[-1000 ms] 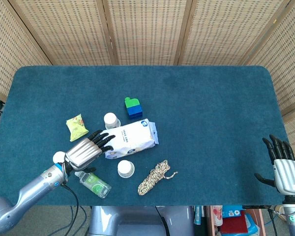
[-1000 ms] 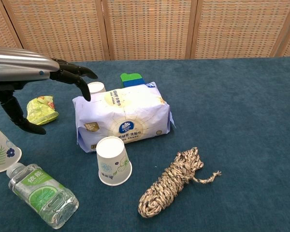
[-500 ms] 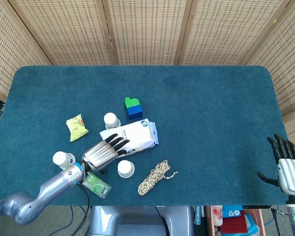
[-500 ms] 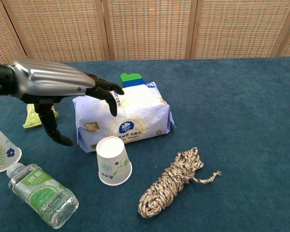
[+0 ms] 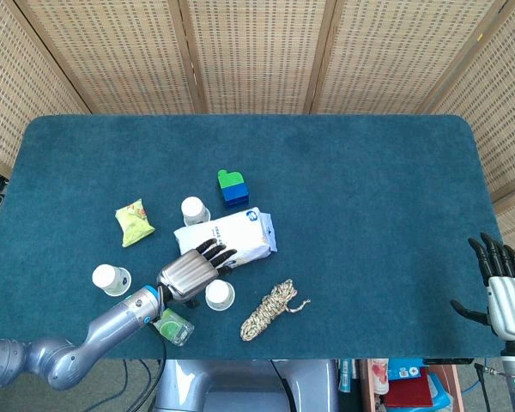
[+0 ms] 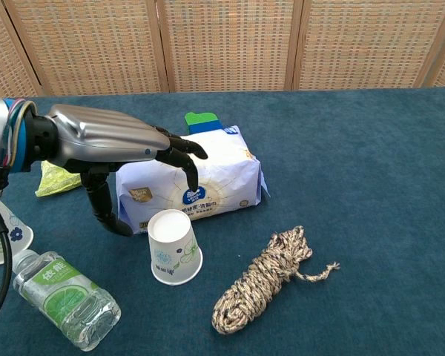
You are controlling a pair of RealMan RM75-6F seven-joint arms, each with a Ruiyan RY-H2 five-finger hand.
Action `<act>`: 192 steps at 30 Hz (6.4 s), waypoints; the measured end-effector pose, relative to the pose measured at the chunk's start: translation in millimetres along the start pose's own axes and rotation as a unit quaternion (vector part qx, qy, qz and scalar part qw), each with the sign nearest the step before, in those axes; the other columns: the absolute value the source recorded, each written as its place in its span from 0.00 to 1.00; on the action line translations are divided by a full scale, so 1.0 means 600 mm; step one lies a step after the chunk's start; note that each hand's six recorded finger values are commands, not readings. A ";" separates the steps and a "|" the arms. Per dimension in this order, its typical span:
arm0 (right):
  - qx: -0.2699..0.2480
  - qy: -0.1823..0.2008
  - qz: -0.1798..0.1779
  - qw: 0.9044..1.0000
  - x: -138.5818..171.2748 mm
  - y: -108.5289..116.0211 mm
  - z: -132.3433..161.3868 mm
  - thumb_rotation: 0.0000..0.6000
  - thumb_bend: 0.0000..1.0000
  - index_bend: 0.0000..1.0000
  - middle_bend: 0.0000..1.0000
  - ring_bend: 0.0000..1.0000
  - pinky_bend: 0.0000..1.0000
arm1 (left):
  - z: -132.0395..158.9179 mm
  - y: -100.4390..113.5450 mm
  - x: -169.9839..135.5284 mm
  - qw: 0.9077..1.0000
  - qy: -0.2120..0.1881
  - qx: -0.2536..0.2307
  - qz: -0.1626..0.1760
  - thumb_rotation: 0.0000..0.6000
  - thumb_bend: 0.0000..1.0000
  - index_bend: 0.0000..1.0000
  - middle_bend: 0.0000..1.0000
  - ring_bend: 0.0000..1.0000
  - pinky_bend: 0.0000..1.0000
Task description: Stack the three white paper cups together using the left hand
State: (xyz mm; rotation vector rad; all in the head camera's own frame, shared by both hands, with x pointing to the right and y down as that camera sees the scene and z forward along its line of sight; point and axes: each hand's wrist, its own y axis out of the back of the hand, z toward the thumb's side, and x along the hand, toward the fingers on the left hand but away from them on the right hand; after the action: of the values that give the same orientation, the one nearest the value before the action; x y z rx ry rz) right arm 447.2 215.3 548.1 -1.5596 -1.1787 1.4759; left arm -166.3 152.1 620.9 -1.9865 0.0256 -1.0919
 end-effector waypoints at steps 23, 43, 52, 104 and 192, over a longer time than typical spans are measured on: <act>-0.010 -0.007 -0.009 1.000 -0.001 0.011 -0.011 1.00 0.00 0.00 0.00 0.00 0.00 | 0.023 -0.016 0.045 0.999 0.019 0.009 -0.033 1.00 0.22 0.31 0.00 0.00 0.00; -0.014 -0.008 -0.015 1.000 -0.001 0.016 -0.013 1.00 0.00 0.00 0.00 0.00 0.00 | 0.023 0.012 0.036 1.000 0.024 -0.002 -0.004 1.00 0.22 0.53 0.00 0.00 0.00; -0.013 -0.009 -0.018 1.000 0.000 0.019 -0.014 1.00 0.00 0.00 0.00 0.00 0.00 | 0.009 0.081 -0.004 0.998 0.030 -0.006 0.047 1.00 0.22 0.53 0.00 0.00 0.00; 0.008 -0.005 -0.004 1.000 -0.001 0.000 -0.001 1.00 0.00 0.00 0.00 0.00 0.00 | -0.285 -0.069 -0.316 0.979 0.200 -0.045 -0.022 1.00 0.22 0.53 0.00 0.00 0.00; -0.046 -0.039 0.011 0.998 -0.019 -0.001 -0.051 1.00 0.00 0.00 0.00 0.00 0.00 | -0.256 0.079 0.110 0.967 0.251 -0.038 0.032 1.00 0.22 0.29 0.00 0.00 0.00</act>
State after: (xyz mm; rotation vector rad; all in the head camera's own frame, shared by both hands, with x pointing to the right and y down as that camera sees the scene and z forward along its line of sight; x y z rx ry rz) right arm 478.0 208.1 557.0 -1.5919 -1.2954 1.5289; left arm -216.3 -5.9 673.8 -1.7119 0.4010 -1.5424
